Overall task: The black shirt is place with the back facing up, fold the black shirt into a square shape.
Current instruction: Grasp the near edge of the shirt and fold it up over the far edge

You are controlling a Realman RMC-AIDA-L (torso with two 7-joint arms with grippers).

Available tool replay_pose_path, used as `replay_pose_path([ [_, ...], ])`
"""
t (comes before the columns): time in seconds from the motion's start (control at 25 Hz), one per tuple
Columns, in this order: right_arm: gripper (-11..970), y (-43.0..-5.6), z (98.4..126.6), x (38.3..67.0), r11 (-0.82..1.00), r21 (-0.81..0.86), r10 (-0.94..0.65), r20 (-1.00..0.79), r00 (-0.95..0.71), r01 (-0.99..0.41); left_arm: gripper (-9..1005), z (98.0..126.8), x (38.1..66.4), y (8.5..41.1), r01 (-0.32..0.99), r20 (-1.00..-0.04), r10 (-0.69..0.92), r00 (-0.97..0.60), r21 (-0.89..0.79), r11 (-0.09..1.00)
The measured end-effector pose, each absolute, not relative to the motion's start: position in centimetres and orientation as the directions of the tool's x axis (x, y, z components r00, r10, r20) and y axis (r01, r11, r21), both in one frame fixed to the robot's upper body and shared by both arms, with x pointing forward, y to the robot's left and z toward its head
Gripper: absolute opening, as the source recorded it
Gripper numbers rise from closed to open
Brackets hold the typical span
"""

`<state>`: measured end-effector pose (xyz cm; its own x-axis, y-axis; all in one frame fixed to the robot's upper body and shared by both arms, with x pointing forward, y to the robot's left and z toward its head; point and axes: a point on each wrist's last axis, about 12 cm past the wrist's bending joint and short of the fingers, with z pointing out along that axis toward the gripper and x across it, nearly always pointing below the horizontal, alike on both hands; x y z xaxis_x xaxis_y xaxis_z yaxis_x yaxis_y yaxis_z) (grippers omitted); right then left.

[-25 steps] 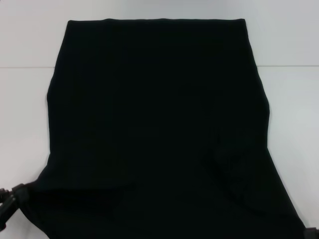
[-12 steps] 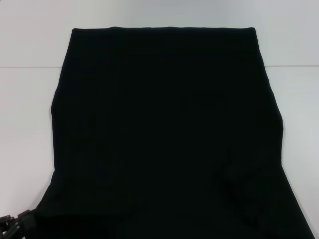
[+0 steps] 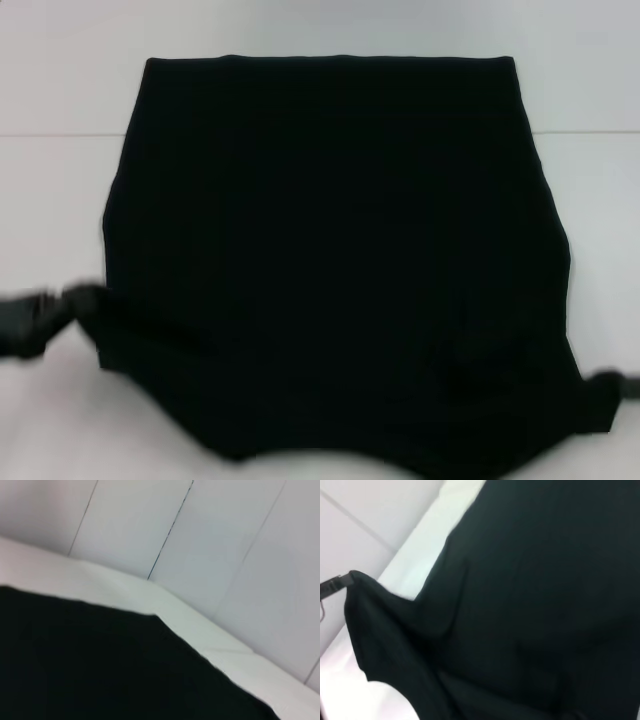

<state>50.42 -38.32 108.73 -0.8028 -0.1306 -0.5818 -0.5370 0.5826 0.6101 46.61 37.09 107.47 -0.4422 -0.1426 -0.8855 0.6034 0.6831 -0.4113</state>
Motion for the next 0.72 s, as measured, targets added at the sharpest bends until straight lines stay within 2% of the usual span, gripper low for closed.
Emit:
replay_pose_path([
  [0.28,44,-35.8,110.8,57.3,0.681,0.507,-0.104,-0.648,-0.755,-0.528,37,110.7,56.9,35.6,0.547,-0.883,-0.142,-0.447,-0.396,0.737],
  [0.32,44,-35.3,110.9,58.1,0.697,0.493,-0.096,-0.655,-0.749,-0.520,37,110.7,56.9,35.6,0.547,-0.883,-0.142,-0.447,-0.396,0.737],
  [0.48,44,-33.8,111.6,61.5,0.766,0.442,-0.052,-0.681,-0.730,-0.467,37,111.8,61.4,34.0,0.464,-0.881,-0.124,-0.457,-0.355,0.812],
  [0.72,44,-31.3,112.5,66.0,0.849,0.353,-0.019,-0.723,-0.691,-0.393,36,112.4,64.3,32.9,0.400,-0.889,-0.091,-0.448,-0.291,0.869],
])
